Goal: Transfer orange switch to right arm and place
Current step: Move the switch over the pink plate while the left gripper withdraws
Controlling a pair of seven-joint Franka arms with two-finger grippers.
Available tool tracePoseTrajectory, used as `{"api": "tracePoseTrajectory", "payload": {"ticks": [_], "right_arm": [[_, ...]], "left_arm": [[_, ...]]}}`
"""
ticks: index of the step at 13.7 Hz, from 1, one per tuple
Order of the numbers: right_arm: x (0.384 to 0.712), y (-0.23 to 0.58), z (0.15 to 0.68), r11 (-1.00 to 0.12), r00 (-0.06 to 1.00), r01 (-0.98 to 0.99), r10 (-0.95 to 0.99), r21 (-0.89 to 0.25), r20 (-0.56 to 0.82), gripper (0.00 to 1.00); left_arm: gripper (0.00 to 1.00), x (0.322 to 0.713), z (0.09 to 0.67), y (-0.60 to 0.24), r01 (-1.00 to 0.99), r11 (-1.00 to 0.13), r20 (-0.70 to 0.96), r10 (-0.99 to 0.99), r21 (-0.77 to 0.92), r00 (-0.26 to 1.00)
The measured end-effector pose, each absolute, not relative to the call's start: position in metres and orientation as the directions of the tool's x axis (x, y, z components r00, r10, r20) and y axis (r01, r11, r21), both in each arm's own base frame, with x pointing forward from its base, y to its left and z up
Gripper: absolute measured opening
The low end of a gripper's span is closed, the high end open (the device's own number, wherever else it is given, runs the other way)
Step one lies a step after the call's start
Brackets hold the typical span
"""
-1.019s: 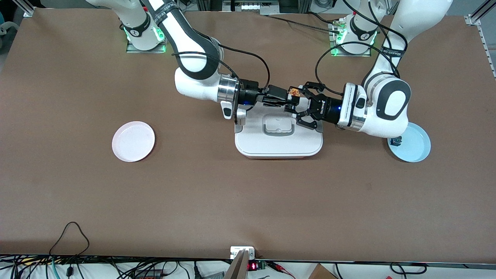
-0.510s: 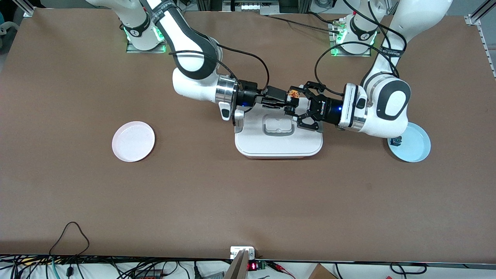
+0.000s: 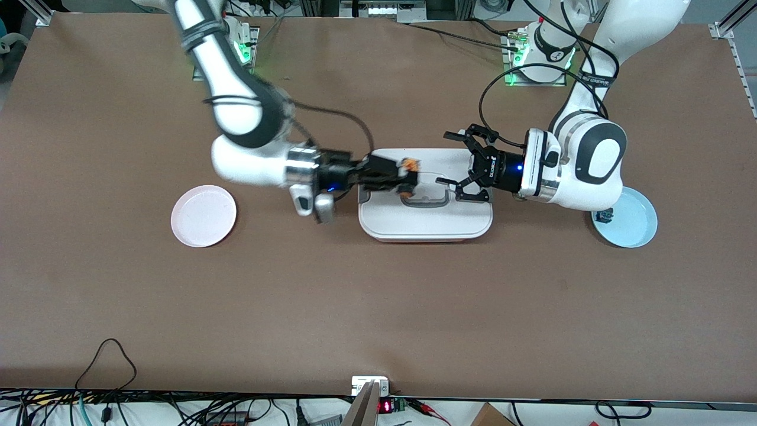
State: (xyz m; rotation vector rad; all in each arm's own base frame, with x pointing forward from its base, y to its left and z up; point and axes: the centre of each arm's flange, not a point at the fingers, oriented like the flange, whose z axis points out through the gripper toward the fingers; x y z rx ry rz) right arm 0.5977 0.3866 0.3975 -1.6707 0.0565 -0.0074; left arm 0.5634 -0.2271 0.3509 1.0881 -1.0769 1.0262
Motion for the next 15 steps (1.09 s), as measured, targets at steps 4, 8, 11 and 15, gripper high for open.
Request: {"api": "tracePoseTrajectory", "payload": {"ticks": [4,8,11,15], "right_arm": [[0.630,0.280,0.405,-0.108,0.997,0.005,0.075,-0.994,-0.003,0.35],[0.612,0.199,0.427,-0.311,0.983,0.090,0.178,-0.946,0.035,0.35],[0.594,0.138,0.451,-0.573,0.965,0.179,0.262,-0.800,0.029,0.35],[0.577,0.079,0.471,-0.833,0.947,0.256,0.318,-0.490,-0.047,0.35]], "left_arm": [[1.00,0.575,0.352,-0.186,-0.982,0.121,0.985,0.072,0.147,0.156],[1.00,0.581,0.358,-0.124,-0.988,0.089,0.992,-0.008,0.126,0.126],[1.00,0.578,0.353,-0.090,-0.986,0.102,0.988,-0.086,0.133,0.125],[1.00,0.570,0.341,-0.045,-0.980,0.117,0.966,-0.219,0.163,0.135]]}}
